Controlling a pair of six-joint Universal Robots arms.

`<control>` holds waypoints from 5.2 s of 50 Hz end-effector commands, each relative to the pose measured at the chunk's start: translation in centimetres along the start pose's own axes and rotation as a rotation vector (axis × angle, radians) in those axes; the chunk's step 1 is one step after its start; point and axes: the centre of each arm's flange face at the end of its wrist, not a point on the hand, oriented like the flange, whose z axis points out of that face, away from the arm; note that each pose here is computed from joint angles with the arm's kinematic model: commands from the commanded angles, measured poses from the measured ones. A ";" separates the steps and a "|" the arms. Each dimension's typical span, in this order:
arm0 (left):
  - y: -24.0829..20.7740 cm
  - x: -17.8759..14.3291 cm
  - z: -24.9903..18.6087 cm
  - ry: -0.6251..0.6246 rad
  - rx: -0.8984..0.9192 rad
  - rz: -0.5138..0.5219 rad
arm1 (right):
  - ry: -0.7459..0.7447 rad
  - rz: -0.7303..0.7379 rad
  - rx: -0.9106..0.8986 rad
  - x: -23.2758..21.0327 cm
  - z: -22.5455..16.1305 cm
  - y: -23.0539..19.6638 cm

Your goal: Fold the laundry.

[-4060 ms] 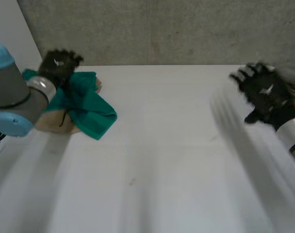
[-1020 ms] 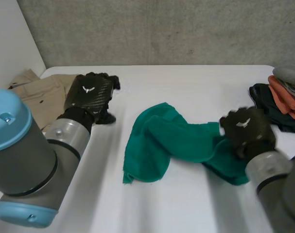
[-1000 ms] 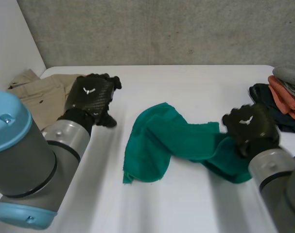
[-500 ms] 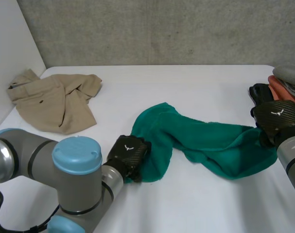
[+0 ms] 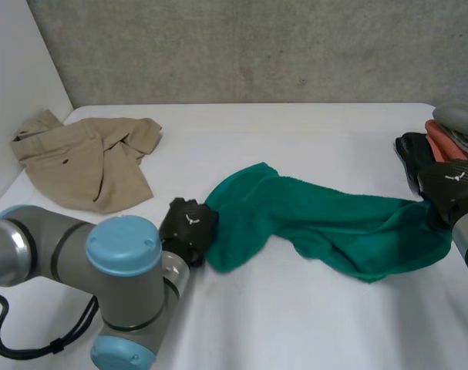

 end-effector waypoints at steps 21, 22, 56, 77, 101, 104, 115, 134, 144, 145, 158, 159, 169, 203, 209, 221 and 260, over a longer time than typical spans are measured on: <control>-13.3 -15.6 -9.4 -0.292 0.344 -0.043 | 0.031 -0.296 0.241 8.8 -3.3 -12.4; -12.9 -15.3 -9.0 -0.279 0.326 -0.043 | -0.014 -0.291 0.240 8.4 -2.5 -11.8; -20.9 -22.6 4.8 -0.675 0.668 0.134 | 0.562 -0.202 0.733 9.2 11.1 -19.3; 0.4 -9.4 5.7 -0.265 0.091 0.163 | -0.039 -0.155 0.197 -1.2 12.3 -0.7; 2.6 -5.7 -15.4 0.153 -0.418 0.151 | -0.483 -0.507 -0.450 2.9 -4.2 5.2; 2.0 -5.5 -15.0 0.185 -0.370 0.137 | -0.460 -0.507 -0.421 2.9 -3.9 4.9; -0.3 -7.3 -4.6 0.027 -0.081 0.164 | -0.260 -0.373 -0.215 0.5 4.6 4.5; 0.2 -8.6 6.9 -0.216 -0.060 0.177 | 0.035 -0.418 0.016 -1.8 15.0 3.4; -1.0 -8.0 8.6 -0.223 -0.001 0.179 | 0.109 -0.418 0.029 -2.4 16.4 3.5; -1.2 -8.1 8.7 -0.228 0.005 0.179 | 0.117 -0.418 0.022 -2.3 16.4 3.5; -4.4 -8.6 4.7 -0.244 0.040 0.171 | -0.003 -0.265 0.012 -2.0 11.3 1.3; -4.5 -8.7 4.2 -0.243 0.041 0.169 | -0.032 -0.252 0.013 -2.1 10.7 1.1; -4.3 -8.5 -1.6 -0.200 0.034 0.162 | -0.261 -0.047 -0.113 0.9 6.4 4.1; -3.5 -7.3 -3.4 -0.124 0.073 0.023 | 0.096 -0.224 -0.299 13.5 10.0 12.6; -3.9 -7.6 -3.7 -0.133 0.085 0.021 | 0.154 -0.279 -0.224 14.3 9.1 9.0; -5.7 -8.5 -4.7 -0.167 0.143 0.007 | -0.216 -0.305 0.488 -6.3 2.0 -7.1; -8.3 -4.0 -3.2 -0.060 0.252 0.013 | -0.434 -0.146 -0.035 -10.5 -0.1 4.1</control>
